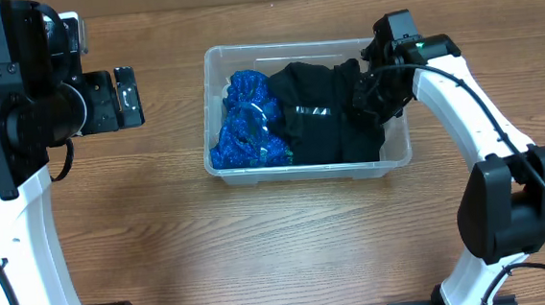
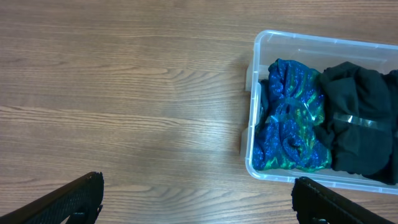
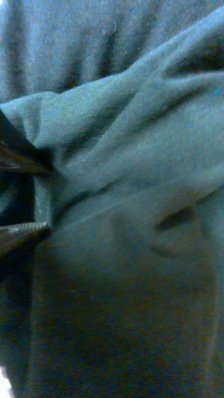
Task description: Pack container
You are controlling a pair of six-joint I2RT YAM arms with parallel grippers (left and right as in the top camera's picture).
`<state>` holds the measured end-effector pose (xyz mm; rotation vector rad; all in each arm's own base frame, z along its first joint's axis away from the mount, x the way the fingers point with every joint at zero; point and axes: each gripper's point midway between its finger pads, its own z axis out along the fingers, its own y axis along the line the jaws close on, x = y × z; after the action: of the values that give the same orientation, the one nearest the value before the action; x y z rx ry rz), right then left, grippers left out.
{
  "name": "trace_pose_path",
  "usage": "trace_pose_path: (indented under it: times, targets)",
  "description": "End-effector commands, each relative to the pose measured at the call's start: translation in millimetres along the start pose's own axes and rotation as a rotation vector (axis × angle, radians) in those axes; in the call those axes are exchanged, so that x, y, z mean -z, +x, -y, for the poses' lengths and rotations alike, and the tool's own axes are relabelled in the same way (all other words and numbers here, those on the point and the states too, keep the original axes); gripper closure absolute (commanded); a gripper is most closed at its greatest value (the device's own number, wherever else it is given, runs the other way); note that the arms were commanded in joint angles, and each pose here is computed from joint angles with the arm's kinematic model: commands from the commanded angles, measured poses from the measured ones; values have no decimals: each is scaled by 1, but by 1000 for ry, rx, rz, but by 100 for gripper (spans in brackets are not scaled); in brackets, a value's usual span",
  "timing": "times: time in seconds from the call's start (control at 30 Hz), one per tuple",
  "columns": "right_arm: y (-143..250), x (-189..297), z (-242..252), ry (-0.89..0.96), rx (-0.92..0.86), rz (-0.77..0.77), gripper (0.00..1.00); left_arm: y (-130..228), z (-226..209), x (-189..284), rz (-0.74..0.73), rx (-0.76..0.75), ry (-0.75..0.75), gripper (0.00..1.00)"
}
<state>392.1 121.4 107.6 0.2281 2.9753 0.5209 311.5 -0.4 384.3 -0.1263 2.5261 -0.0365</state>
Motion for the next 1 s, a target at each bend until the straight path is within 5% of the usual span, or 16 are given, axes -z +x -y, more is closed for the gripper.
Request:
trace_pose_path:
  times: [0.0, 0.03, 0.1, 0.33, 0.73, 0.83, 0.97]
  targets:
    - [0, 77, -24, 5, 63, 138, 48, 0, -3, 1, 2, 14, -12, 0]
    - [5, 99, -33, -8, 91, 179, 41, 0, -3, 1, 2, 14, -12, 0]
    - [24, 152, -54, -59, 165, 283, 0, 0, -3, 1, 2, 14, -12, 0]
    - [97, 242, -82, -204, 287, 443, 0, 0, -3, 1, 2, 14, -12, 0]
    - [156, 348, -32, 7, 564, 934, 0, 0, -3, 1, 2, 14, -12, 0]
    - [170, 338, -21, 15, 641, 1060, 0, 0, -3, 1, 2, 14, -12, 0]
    - [176, 252, 5, -3, 643, 1025, 0, 0, -3, 1, 2, 14, -12, 0]
